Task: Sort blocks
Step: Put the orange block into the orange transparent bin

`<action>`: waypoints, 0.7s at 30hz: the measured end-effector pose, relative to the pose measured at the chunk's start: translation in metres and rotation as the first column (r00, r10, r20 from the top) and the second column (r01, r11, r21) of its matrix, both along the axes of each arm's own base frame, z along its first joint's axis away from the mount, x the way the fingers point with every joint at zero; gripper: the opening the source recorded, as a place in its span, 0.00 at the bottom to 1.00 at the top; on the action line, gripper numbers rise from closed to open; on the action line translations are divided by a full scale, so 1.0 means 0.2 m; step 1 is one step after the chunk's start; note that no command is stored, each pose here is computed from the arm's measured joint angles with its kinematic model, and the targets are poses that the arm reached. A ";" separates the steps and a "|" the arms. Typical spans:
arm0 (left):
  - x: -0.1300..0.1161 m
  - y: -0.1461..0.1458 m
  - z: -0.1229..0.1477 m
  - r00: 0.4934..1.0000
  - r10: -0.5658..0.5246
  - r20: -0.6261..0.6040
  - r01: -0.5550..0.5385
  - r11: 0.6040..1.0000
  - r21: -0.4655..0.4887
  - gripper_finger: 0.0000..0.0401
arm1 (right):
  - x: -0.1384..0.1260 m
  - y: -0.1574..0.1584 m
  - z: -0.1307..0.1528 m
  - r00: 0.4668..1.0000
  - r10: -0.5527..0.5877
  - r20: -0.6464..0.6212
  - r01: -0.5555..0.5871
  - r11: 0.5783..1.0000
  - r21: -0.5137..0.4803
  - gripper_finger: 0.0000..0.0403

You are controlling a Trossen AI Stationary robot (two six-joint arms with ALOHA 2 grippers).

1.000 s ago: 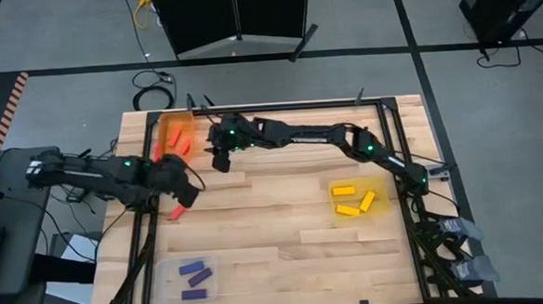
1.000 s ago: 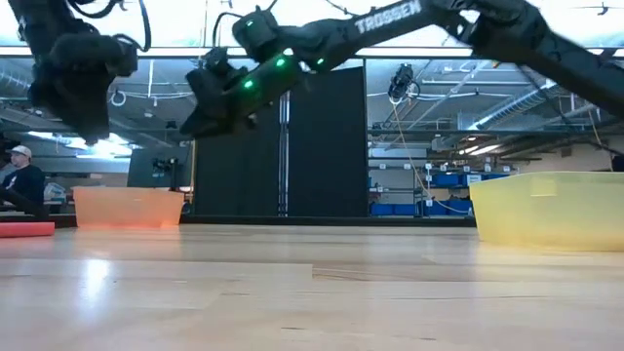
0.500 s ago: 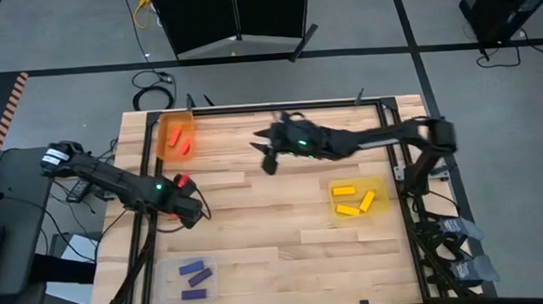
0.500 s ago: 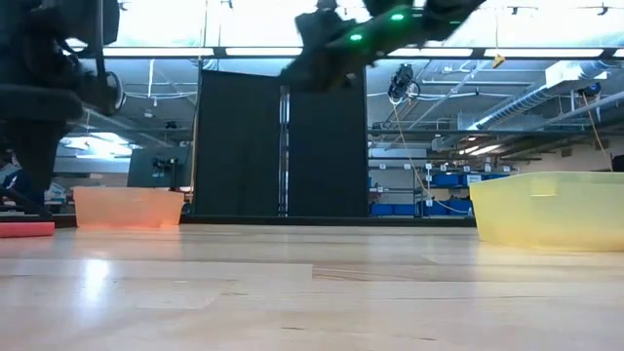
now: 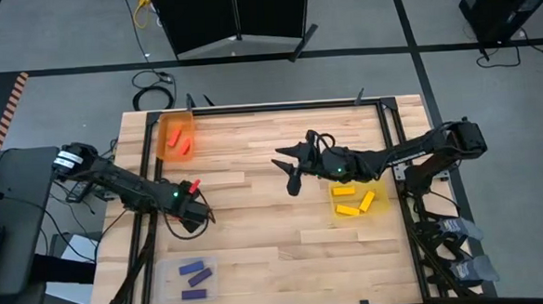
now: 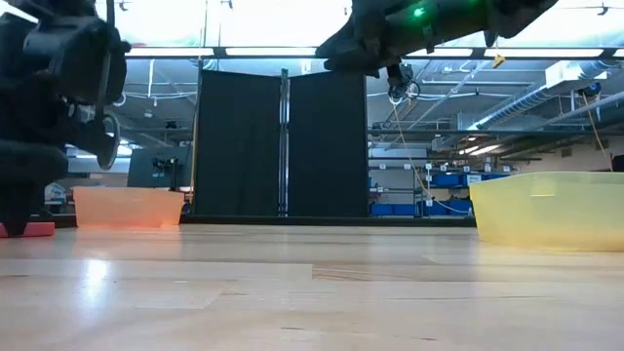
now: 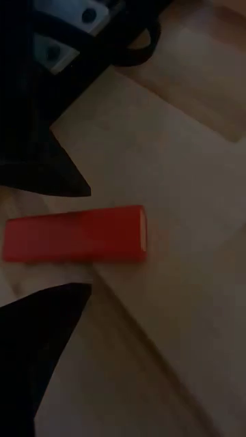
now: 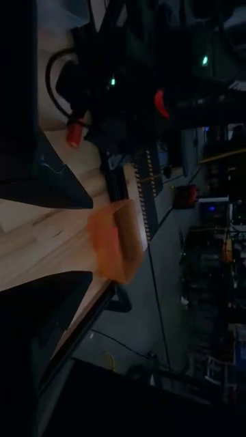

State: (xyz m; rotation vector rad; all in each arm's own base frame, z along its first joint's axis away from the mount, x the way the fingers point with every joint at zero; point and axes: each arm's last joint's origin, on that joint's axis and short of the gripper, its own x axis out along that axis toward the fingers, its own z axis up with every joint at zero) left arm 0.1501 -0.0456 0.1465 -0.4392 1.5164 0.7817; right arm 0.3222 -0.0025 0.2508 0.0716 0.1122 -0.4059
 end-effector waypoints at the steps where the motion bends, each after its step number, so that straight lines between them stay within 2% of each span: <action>1: -0.01 0.00 -0.01 1.000 0.005 -0.002 -0.005 1.000 -0.003 0.56 | 0.00 0.01 0.00 1.000 0.005 -0.002 -0.005 1.000 0.000 0.42; 9: -0.03 0.02 -0.08 1.000 0.000 0.018 0.001 0.999 -0.049 0.52 | 0.01 0.05 -0.01 1.000 0.026 -0.005 -0.026 1.000 0.000 0.42; 12: -0.02 0.02 -0.08 0.999 -0.011 0.032 0.013 0.999 -0.050 0.44 | 0.01 0.07 -0.01 0.999 0.037 0.000 -0.037 0.999 -0.001 0.42; 17: -0.02 0.02 -0.08 0.999 -0.019 0.045 0.020 0.999 -0.035 0.24 | 0.01 0.07 -0.01 0.999 0.042 0.009 -0.042 0.999 -0.002 0.42; 21: -0.01 0.02 -0.07 0.998 -0.026 0.060 0.026 1.000 0.003 0.24 | 0.01 0.08 0.00 0.999 0.043 0.017 -0.043 0.999 -0.002 0.42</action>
